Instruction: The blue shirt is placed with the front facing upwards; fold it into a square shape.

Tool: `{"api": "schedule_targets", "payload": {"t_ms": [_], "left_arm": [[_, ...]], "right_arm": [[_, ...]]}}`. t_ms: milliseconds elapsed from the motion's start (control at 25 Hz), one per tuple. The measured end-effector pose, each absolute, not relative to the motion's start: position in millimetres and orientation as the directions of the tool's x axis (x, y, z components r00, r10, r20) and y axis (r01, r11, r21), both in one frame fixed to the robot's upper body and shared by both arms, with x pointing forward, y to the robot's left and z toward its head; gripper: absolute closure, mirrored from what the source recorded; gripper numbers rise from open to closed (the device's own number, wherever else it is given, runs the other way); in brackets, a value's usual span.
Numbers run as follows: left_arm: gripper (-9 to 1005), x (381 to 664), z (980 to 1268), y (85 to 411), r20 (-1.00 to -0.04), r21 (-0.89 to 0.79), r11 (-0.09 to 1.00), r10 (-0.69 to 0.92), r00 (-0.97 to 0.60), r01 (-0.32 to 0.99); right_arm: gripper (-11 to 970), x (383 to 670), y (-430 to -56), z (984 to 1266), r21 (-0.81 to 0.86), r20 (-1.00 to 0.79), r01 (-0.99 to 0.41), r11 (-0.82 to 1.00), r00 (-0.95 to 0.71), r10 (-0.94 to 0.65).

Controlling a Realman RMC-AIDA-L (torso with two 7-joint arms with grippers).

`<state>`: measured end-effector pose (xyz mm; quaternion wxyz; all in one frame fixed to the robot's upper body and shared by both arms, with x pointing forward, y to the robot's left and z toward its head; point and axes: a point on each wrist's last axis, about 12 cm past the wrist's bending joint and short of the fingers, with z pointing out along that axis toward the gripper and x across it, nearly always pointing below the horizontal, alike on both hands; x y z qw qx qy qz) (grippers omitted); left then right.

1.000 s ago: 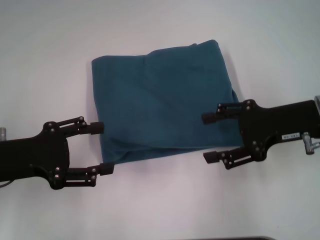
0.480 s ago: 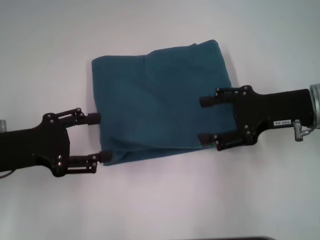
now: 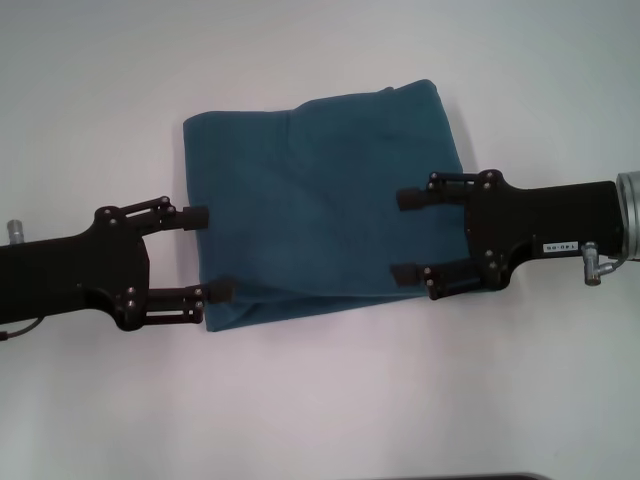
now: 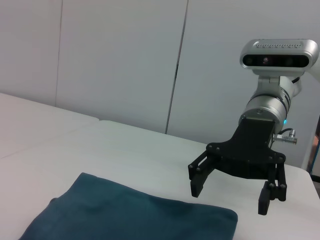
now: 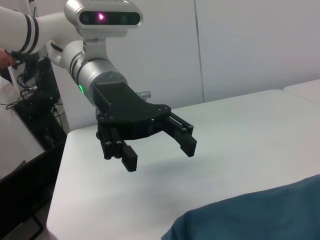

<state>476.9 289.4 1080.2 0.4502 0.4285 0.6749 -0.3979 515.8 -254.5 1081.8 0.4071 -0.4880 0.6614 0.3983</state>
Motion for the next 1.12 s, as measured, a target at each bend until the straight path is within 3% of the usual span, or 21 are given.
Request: {"api": "schedule_targets", "payload": {"t_ms": [1120], "left_arm": [[137,475.0,1080.5,290.2,-0.950,-0.146,0.311,0.220,-0.221,0.939]], "right_arm": [[40,514.9,-253.7,1081.6,0.132,-0.927,-0.971,0.198,-0.191,-0.322]]}}
